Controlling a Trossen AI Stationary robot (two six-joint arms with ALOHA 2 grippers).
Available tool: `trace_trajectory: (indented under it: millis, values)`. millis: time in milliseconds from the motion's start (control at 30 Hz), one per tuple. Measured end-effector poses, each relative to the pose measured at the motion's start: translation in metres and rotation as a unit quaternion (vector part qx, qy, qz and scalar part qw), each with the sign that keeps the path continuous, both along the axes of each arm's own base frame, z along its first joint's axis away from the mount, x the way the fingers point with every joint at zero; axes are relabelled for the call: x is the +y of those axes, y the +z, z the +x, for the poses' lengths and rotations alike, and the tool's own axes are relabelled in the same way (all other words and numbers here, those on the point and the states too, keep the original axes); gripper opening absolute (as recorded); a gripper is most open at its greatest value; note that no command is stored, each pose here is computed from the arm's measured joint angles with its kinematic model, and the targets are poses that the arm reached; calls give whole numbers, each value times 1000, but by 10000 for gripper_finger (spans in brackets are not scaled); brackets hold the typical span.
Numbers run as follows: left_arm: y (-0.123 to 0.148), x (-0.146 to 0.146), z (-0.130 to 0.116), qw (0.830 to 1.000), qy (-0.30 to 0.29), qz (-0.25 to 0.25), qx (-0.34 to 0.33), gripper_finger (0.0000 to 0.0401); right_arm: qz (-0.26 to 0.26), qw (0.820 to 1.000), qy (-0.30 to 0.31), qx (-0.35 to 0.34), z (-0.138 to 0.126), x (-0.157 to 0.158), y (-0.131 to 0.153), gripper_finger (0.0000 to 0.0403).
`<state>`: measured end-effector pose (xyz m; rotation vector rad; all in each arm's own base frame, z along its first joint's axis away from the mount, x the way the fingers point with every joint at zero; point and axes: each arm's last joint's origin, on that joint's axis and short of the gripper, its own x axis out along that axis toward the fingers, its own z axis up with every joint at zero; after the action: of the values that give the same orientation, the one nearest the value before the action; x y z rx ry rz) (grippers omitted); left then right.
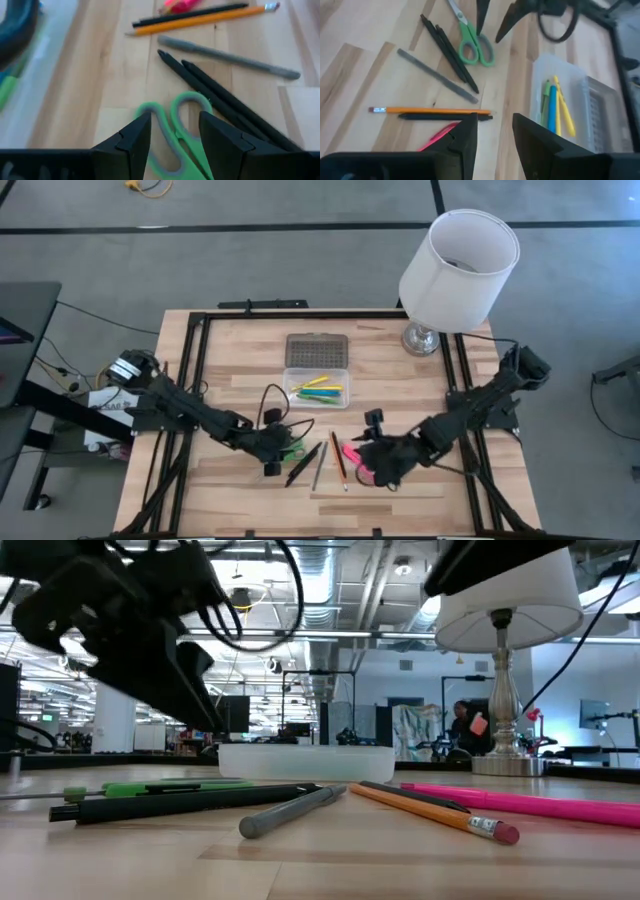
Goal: Pick & place school supplies into a supply box
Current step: Put the green scissors into the black supply box
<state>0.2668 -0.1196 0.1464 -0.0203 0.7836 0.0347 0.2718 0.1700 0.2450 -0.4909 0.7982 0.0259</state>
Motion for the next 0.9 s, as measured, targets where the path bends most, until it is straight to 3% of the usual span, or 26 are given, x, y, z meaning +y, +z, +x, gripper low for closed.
trace_trajectory:
  millis: [200, 900]
  values:
    - [-3, -2, 9, 1000, -8, 1, 7, 162, -33, 999, -25, -28, -23, 22, -2, 118]
    - [-1, -2, 11, 1000, -2, -1, 9, 142, -35, 987, -59, -144, -93, 71, -1, 118]
